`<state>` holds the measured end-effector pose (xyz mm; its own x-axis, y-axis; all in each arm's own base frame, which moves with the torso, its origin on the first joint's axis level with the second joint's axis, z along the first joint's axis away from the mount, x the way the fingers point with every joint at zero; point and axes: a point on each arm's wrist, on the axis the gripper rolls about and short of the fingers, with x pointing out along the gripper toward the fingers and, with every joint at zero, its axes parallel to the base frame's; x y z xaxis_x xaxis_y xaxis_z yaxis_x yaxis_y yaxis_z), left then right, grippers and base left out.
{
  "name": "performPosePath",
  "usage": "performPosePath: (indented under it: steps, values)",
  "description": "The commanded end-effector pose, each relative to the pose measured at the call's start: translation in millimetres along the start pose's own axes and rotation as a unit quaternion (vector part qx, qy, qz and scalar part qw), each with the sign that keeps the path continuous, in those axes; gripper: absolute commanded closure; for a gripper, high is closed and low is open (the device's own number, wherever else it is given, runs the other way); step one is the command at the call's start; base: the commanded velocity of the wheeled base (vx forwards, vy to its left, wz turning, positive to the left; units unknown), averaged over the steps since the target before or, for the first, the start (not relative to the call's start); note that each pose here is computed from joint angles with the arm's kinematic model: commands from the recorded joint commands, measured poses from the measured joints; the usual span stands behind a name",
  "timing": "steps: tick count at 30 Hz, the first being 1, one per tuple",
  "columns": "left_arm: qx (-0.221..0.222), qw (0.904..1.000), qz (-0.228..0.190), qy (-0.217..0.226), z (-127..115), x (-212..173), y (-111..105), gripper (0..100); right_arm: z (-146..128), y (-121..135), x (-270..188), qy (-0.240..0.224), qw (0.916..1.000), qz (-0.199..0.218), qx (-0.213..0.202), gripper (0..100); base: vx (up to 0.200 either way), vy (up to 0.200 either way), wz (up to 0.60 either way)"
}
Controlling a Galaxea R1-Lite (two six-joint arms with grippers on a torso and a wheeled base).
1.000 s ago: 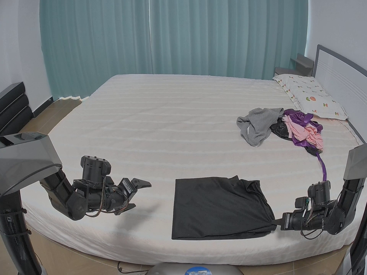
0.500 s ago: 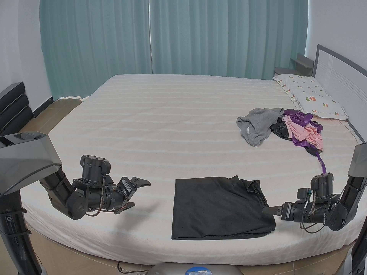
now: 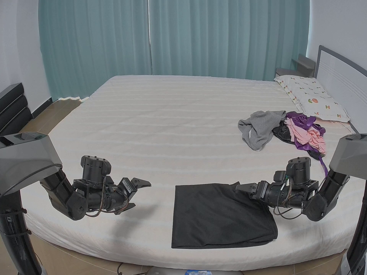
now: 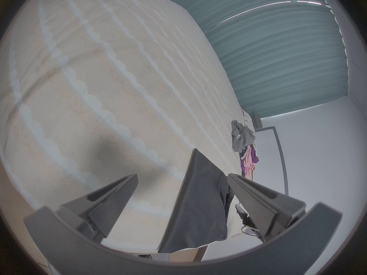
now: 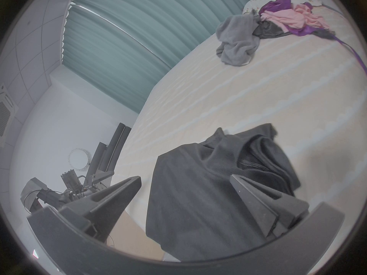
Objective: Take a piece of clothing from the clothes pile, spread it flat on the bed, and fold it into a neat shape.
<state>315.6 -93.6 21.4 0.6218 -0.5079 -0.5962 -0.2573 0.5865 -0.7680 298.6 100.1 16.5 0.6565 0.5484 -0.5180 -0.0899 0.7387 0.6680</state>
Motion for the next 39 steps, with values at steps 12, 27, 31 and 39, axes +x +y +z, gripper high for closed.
performPosePath:
  steps: [12, 27, 31, 39]
  values:
    - [0.001, 1.0000, 0.001, 0.001, -1, 1, 0, 0, 8, -28, 52, -0.001, 0.9998, -0.013, 0.014, 0, 0.000, 0.000, 0.00]
    - [0.001, 1.0000, 0.001, 0.001, -1, 2, 1, 0, 49, -69, 29, -0.097, 0.9926, -0.057, 0.046, 0, 0.000, 0.000, 0.00]
    - [0.001, 1.0000, 0.002, 0.002, -1, 2, 1, 0, 45, -73, 36, -0.095, 0.9931, -0.052, 0.044, 0, 0.000, 0.000, 0.00]
    - [0.001, 1.0000, 0.002, 0.002, -1, 2, 1, 0, 41, -67, 42, -0.078, 0.9961, -0.023, 0.035, 0, 0.000, 0.000, 0.00]
